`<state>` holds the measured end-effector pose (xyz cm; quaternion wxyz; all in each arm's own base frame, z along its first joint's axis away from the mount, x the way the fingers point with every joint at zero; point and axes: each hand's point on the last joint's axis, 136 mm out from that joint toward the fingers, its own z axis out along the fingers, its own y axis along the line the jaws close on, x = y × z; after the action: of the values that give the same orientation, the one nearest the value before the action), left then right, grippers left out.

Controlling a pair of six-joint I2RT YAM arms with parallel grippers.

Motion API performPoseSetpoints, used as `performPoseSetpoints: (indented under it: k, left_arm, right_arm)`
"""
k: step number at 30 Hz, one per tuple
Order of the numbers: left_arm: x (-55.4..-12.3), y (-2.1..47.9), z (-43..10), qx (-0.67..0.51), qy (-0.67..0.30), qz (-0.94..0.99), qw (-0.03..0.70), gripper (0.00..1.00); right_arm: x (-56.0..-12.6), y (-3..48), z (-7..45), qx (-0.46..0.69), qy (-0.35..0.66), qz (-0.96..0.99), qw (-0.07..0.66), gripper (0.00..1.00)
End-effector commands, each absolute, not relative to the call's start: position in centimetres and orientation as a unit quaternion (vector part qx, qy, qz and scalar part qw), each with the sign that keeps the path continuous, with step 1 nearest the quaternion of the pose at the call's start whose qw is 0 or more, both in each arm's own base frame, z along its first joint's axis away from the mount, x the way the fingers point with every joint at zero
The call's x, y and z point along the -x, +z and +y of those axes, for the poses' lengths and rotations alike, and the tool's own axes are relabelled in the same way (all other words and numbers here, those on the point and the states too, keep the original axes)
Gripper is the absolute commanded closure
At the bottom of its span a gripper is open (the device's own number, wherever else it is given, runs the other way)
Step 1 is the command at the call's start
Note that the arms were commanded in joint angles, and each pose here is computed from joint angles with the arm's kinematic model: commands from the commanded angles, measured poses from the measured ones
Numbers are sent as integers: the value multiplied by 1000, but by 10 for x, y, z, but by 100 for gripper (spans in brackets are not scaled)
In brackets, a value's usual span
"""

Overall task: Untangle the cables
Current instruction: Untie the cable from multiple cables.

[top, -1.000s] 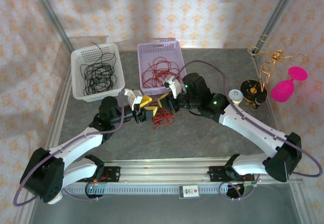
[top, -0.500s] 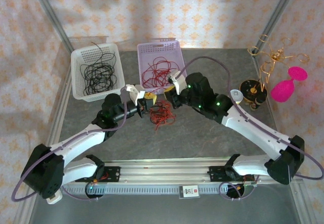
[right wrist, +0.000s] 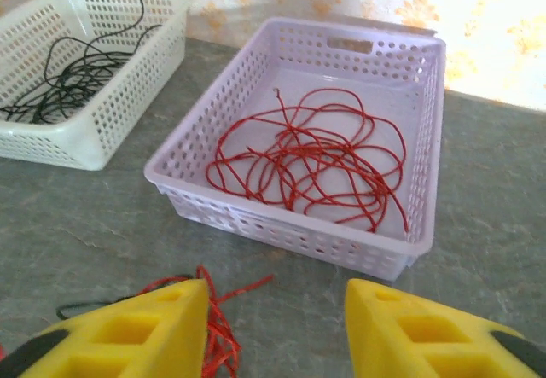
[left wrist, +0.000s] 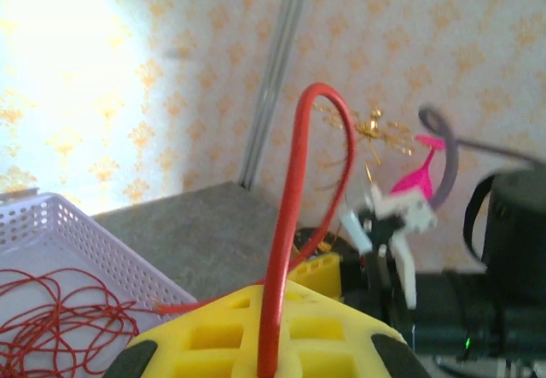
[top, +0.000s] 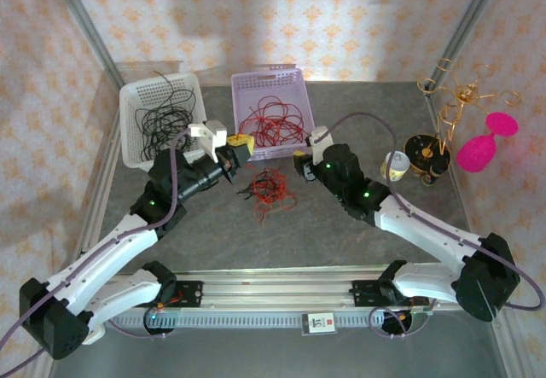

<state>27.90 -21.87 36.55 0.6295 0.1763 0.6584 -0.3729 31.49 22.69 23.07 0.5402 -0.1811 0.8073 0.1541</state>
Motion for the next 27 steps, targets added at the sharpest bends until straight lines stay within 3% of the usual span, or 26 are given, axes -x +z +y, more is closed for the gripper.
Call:
performPoseSetpoints:
  k: [1, 2, 5, 8, 12, 17, 27]
  left_arm:
    - [-281, 388, -211, -132, -386, 658, 633, 100]
    - [-280, 392, -212, -131, -392, 655, 633, 100]
    - [-280, 402, -215, -129, -409, 646, 632, 100]
    - [-279, 408, -220, -130, -425, 640, 626, 100]
    - [-277, 420, -224, -132, -447, 627, 624, 100]
    - [-274, 439, -227, -135, -458, 616, 627, 100]
    - [-257, 498, -226, -150, -486, 574, 642, 100]
  right_arm:
    - [-305, 255, 226, 150, 226, 776, 570, 43]
    - [-296, 259, 230, 156, 256, 762, 573, 36]
    - [-255, 279, 260, 235, 378, 691, 570, 27]
    - [-229, 296, 286, 282, 464, 639, 545, 27]
    - [-232, 298, 318, 302, 481, 633, 525, 28]
    - [-251, 278, 351, 298, 480, 653, 505, 40]
    - [-296, 185, 359, 247, 399, 741, 480, 63]
